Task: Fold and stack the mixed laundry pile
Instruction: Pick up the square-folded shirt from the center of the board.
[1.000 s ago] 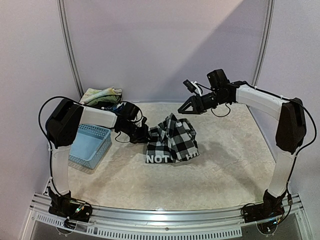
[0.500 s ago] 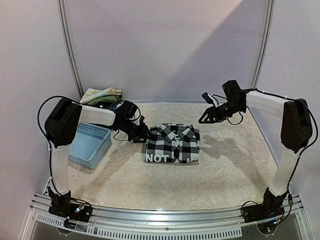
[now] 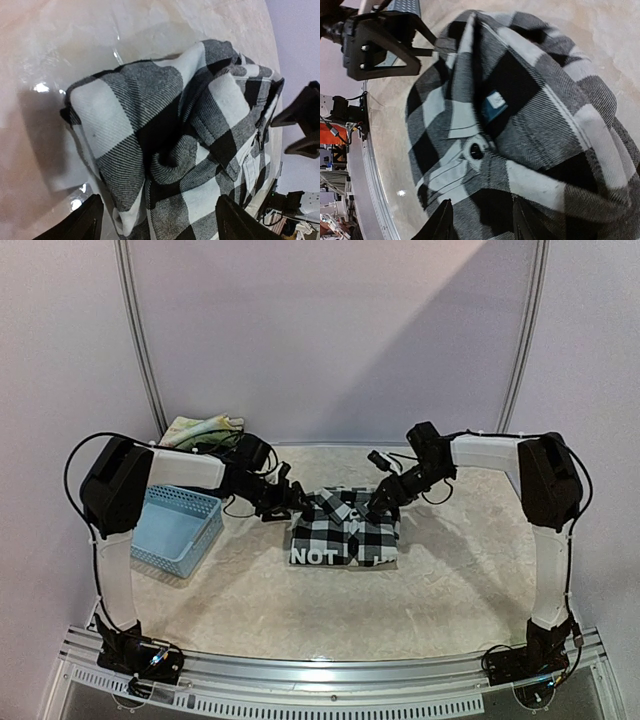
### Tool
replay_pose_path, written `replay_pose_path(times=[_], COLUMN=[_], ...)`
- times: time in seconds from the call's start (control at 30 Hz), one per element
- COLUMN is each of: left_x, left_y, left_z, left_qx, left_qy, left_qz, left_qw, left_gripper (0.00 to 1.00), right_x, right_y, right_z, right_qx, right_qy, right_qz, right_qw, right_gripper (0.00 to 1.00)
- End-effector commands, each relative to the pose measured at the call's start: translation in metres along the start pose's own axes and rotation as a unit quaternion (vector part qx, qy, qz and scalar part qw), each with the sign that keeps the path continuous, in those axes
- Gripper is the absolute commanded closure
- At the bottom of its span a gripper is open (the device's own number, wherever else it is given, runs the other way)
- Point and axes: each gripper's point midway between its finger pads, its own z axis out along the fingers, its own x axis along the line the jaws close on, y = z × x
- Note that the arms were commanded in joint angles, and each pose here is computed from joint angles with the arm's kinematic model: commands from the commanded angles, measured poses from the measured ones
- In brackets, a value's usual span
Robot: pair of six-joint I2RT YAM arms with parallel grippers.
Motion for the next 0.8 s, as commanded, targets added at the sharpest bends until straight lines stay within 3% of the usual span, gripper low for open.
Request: replay_pose_path(times=[0.0, 0.17, 0.2, 0.23, 0.43, 0.57, 0.77], left_x=[0.012, 0.015, 0.014, 0.012, -0.007, -0.002, -0.001], left_y=[-0.006, -0.009, -0.007, -0.007, 0.001, 0.000, 0.011], left_z=[0.016, 0.038, 0.043, 0.047, 0.066, 0.069, 0.069], left_qx=[0.022, 0.030, 0.028, 0.029, 0.046, 0.067, 0.072], left_qy=[-0.032, -0.068, -0.077, -0.086, -0.135, -0.118, -0.091], left_qz=[-0.019, -0.042, -0.043, -0.045, -0.036, -0.039, -0.042], left_qw=[0.999, 0.996, 0.996, 0.995, 0.989, 0.990, 0.992], left_gripper=[0.21, 0.18, 0.03, 0.01, 0.07, 0.29, 0.78], right_x=[-0.027, -0.051, -0.054, -0.057, -0.064, -0.062, -0.056], right_y=[-0.006, -0.018, -0.020, -0.023, -0.026, -0.024, -0.025], right_z=[0.021, 0.044, 0.047, 0.051, 0.060, 0.059, 0.050], right_qx=[0.020, 0.043, 0.047, 0.052, 0.057, 0.055, 0.061], right_qy=[-0.004, -0.010, -0.010, -0.006, -0.001, -0.001, -0.006], right_qz=[0.041, 0.090, 0.095, 0.112, 0.131, 0.129, 0.124], right_qw=[0.999, 0.995, 0.994, 0.992, 0.990, 0.990, 0.990], right_gripper=[0.60, 0.62, 0.62, 0.62, 0.63, 0.63, 0.63])
